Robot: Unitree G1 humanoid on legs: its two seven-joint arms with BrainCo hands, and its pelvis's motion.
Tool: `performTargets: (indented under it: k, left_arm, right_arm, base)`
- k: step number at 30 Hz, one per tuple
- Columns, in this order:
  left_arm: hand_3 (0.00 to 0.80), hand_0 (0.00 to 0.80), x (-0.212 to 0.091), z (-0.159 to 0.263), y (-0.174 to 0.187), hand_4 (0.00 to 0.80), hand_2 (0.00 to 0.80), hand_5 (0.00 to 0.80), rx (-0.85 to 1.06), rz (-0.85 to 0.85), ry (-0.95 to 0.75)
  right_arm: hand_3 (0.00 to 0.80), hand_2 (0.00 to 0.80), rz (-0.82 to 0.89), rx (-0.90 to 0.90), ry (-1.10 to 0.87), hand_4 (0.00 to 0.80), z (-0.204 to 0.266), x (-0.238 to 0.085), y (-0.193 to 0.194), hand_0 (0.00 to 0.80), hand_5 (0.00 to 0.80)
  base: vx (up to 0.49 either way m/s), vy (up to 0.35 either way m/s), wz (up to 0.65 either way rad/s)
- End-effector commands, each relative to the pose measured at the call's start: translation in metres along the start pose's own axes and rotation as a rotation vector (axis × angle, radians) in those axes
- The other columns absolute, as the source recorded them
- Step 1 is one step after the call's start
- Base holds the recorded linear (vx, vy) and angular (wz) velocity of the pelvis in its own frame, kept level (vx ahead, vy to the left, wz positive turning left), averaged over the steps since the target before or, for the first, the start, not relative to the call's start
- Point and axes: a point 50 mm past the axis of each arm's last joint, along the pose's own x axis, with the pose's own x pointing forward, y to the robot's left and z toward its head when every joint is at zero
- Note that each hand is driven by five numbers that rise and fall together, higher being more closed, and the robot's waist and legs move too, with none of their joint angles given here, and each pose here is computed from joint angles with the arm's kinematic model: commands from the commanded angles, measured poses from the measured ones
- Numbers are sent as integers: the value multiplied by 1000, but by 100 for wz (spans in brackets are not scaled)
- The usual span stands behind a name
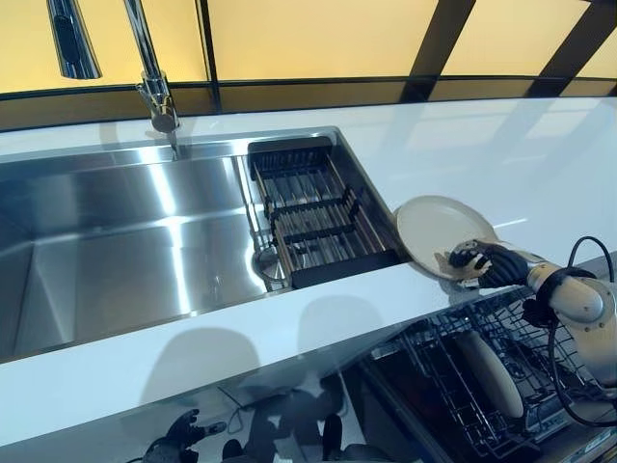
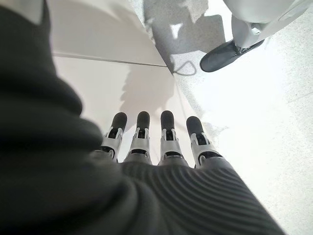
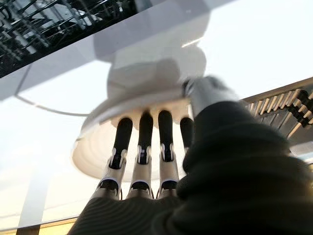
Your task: Take plates into dishwasher
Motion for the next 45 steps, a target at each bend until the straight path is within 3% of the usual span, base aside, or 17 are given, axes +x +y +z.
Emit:
performTargets:
  k: [1, 3, 13, 15, 16, 18, 19, 20, 22, 45]
  left_arm:
    - [0, 0, 5, 11, 8, 0, 0, 0, 11, 37, -20]
    - [0, 0, 5, 12, 9, 0, 0, 0, 10, 40, -23]
    - [0, 0, 5, 15, 13, 0, 0, 0, 11, 46, -31]
    - [0, 0, 5, 17, 13, 0, 0, 0, 10, 47, -35]
    - [0, 0, 5, 18, 13, 0, 0, 0, 9, 48, -38]
    - [0, 0, 6, 19, 14, 0, 0, 0, 9, 49, -39]
    - [0, 0, 6, 19, 14, 0, 0, 0, 10, 49, -39]
    - [0, 0, 6, 19, 15, 0, 0, 0, 10, 48, -40]
    - [0, 0, 6, 20, 15, 0, 0, 0, 10, 49, -42]
    - [0, 0, 6, 22, 16, 0, 0, 0, 1, 58, -53]
  right_arm:
    - [762, 762, -128, -101, -44, 762, 18, -4, -31, 762, 762]
    - [800, 800, -127, -93, -44, 800, 18, -4, -31, 800, 800]
    - [791, 791, -128, -77, -42, 791, 17, -2, -27, 791, 791]
    - [643, 643, -135, -78, -42, 643, 17, -2, -27, 643, 643]
    - [452, 452, -137, -77, -43, 452, 17, -2, -26, 452, 452]
    - [405, 405, -133, -79, -43, 405, 18, -1, -27, 405, 405]
    - [276, 276, -132, -81, -42, 276, 18, -2, -27, 276, 276]
    - [220, 220, -132, -80, -41, 220, 18, -2, -27, 220, 220]
    - [0, 0, -128, -84, -41, 0, 19, -1, -27, 0, 0]
    - [0, 0, -81, -96, 7, 0, 11, -2, -14, 0, 0]
  base:
    - [0, 0, 0]
    - [0, 0, 0]
    - [0, 0, 0]
    - [0, 0, 0]
    - [0, 0, 0]
    - [0, 0, 0]
    - [0, 0, 0]
    - [0, 0, 0]
    - [0, 0, 0]
    - [0, 0, 0]
